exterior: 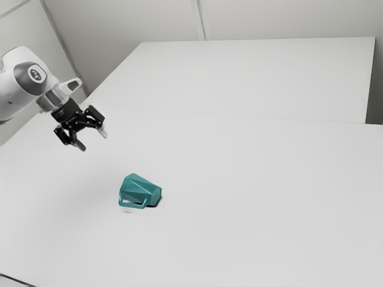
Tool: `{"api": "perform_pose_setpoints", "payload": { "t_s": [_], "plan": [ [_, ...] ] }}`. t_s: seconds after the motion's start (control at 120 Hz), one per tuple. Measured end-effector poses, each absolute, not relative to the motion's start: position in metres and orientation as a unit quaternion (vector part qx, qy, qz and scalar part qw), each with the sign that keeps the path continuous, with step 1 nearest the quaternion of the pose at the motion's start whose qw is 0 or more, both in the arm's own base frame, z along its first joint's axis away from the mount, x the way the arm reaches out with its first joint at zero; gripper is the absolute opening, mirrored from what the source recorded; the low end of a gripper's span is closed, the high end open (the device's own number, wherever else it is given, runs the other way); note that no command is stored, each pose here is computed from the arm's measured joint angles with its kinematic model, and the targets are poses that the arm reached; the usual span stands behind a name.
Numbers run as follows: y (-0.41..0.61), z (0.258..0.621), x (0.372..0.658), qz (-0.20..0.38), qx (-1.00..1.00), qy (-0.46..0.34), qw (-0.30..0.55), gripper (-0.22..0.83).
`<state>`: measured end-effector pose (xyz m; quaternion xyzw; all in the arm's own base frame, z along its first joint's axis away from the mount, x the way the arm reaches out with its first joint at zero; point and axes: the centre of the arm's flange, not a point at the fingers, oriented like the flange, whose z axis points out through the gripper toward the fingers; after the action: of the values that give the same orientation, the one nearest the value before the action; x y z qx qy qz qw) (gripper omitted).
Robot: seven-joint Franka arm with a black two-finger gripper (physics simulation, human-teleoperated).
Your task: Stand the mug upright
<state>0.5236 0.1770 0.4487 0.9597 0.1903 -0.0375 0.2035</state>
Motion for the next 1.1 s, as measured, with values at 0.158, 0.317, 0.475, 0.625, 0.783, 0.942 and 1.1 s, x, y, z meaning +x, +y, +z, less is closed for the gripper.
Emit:
{"api": "perform_pose_setpoints", "payload": {
  "t_s": [0.158, 0.317, 0.475, 0.625, 0.783, 0.942, 1.1],
  "plan": [
    [0.2, 0.388, 0.506, -0.038, 0.927, 0.232, 0.291, 0.62],
    [0.226, 0.342, 0.501, -0.034, 0.901, 0.254, 0.35, 0.62],
    [0.24, 0.32, 0.508, -0.022, 0.887, 0.243, 0.392, 0.62],
    [0.25, 0.292, 0.527, -0.036, 0.88, 0.213, 0.423, 0.62],
    [0.245, 0.277, 0.532, -0.058, 0.87, 0.174, 0.458, 0.61],
    [0.233, 0.275, 0.532, -0.069, 0.861, 0.137, 0.486, 0.62],
    [0.216, 0.276, 0.53, -0.065, 0.853, 0.111, 0.505, 0.62]
  ]
}}
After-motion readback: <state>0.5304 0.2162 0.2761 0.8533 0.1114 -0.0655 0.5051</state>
